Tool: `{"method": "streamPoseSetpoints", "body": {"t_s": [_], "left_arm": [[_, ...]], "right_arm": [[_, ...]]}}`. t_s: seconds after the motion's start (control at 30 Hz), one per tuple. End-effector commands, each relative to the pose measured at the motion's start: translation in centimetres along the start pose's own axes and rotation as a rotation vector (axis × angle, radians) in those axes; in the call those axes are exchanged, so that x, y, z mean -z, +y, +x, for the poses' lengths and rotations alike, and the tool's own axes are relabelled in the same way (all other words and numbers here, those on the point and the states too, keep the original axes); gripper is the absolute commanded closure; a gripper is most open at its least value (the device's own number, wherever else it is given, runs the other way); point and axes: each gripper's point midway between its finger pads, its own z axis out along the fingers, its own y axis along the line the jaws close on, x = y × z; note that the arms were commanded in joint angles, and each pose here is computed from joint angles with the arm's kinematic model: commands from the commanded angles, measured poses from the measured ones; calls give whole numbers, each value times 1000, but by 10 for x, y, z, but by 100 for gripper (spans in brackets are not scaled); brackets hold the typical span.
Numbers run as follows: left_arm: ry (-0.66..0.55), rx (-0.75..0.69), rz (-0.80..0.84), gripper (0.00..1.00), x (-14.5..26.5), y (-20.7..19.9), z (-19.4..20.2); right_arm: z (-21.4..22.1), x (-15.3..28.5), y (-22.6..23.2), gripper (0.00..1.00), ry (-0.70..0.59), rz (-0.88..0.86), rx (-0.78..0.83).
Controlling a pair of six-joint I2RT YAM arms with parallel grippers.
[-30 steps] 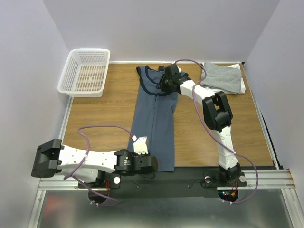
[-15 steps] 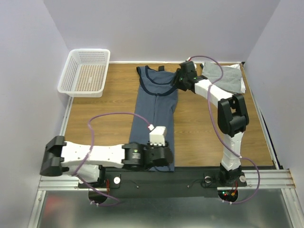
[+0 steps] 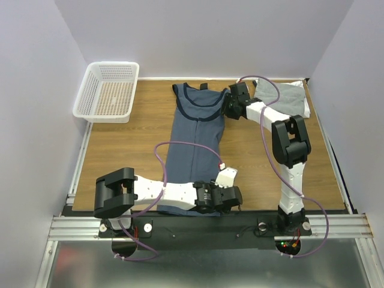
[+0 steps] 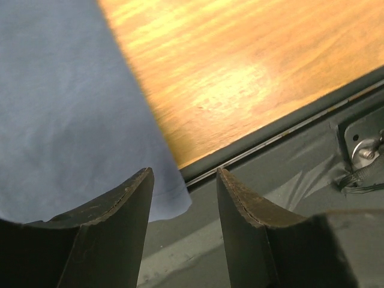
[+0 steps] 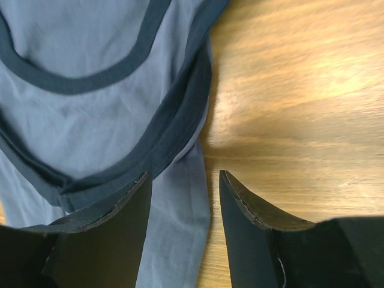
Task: Fold and stack the tank tops
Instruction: Fold the tank top
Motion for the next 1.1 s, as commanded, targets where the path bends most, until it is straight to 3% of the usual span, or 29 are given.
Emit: {"method": "streamPoseSetpoints", "body": {"t_s": [0.0,0.17,0.33,0.53,0.6,0.63,0.83,1.07], "left_arm": [[11,-38,35,43,-3,-14,-1],[34,-46,10,47,-10,-9,8],[60,-46,-1,57,-14,-4,20],[71,-33,-1,85,-14,1,26],[72,-28,5,97,-13,1,26],[74,-29,7,99,-12,2,27],[75,-22,38,100,-7,-1,27],[68,-30,128,100,1,-18,21]], "right_arm": [[-9,-3,9,46,-28,-32,23],[-7,-9,9,46,-19,-33,25],[-4,-17,8,46,-10,-32,23],[-1,-29,5,48,0,-22,17],[-4,-31,6,53,-6,-23,12],[-3,-33,5,55,-4,-21,11],[-14,-38,3,70,-35,-3,19],[-37,-36,-5,79,-104,50,50]]}}
